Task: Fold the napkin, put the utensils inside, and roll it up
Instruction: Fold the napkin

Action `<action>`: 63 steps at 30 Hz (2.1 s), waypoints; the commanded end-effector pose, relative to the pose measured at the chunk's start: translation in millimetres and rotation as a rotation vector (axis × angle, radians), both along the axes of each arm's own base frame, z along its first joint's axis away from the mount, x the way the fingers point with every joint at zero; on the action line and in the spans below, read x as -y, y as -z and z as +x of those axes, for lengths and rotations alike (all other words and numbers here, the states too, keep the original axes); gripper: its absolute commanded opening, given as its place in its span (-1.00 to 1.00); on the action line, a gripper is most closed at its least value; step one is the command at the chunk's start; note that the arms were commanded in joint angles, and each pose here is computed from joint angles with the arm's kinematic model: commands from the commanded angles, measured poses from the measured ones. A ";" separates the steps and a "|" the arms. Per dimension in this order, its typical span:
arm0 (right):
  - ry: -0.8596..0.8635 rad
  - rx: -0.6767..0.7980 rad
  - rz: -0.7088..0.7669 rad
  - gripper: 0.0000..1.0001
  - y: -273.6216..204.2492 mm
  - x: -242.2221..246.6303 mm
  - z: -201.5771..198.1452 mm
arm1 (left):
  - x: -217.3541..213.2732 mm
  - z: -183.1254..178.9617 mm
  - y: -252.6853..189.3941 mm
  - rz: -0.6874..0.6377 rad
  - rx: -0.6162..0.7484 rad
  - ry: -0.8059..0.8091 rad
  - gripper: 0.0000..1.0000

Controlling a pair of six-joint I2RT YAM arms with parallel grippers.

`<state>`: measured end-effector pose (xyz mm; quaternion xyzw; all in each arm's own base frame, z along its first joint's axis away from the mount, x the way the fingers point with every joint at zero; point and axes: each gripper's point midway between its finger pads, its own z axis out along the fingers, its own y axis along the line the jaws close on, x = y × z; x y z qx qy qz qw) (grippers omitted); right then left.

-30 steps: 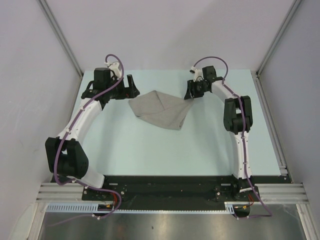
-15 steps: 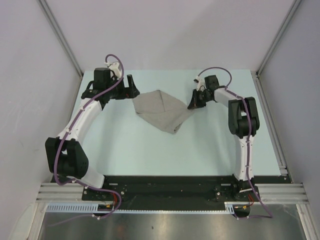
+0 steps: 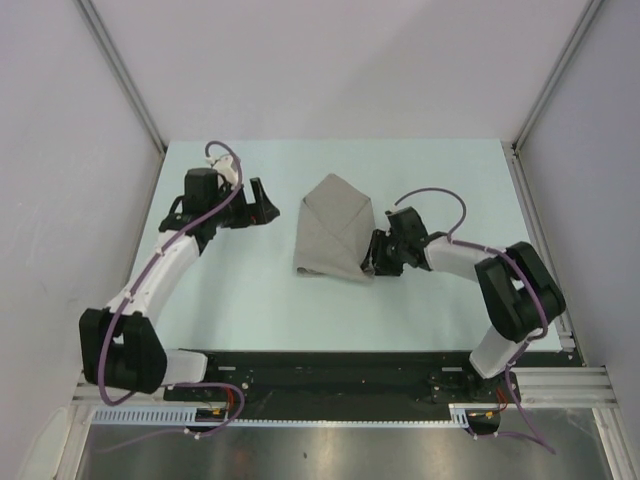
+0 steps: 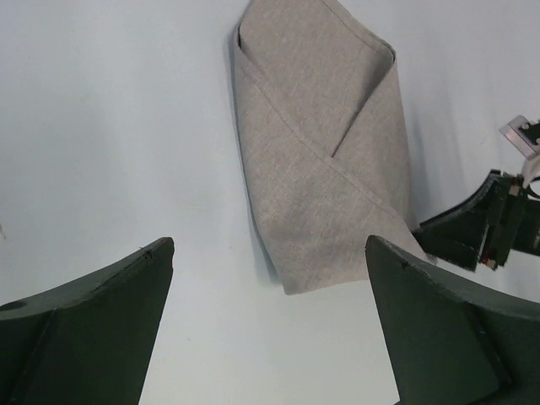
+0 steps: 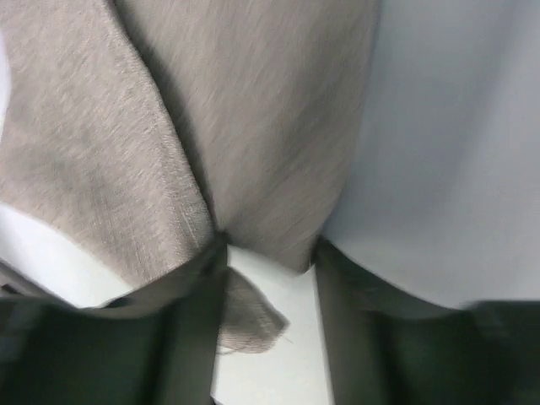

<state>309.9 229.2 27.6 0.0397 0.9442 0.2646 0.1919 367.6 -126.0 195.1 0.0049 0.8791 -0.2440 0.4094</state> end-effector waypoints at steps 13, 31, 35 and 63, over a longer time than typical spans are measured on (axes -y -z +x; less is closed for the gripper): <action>0.105 0.001 0.129 0.27 -31.6 -1.3 -37.0 | 49.4 -43.8 67.6 -0.143 -0.098 0.061 0.93; 0.092 -0.127 0.140 -0.46 6.7 -22.2 -58.2 | 45.2 -48.1 77.4 -0.119 -0.127 0.054 0.95; 0.073 -0.095 0.142 -0.94 -6.0 -26.9 -50.2 | 44.3 -46.9 73.2 -0.119 -0.114 0.047 0.96; -0.099 0.301 0.077 -1.00 -131.2 -22.2 75.6 | 44.3 -28.7 62.9 -0.135 -0.084 0.022 0.97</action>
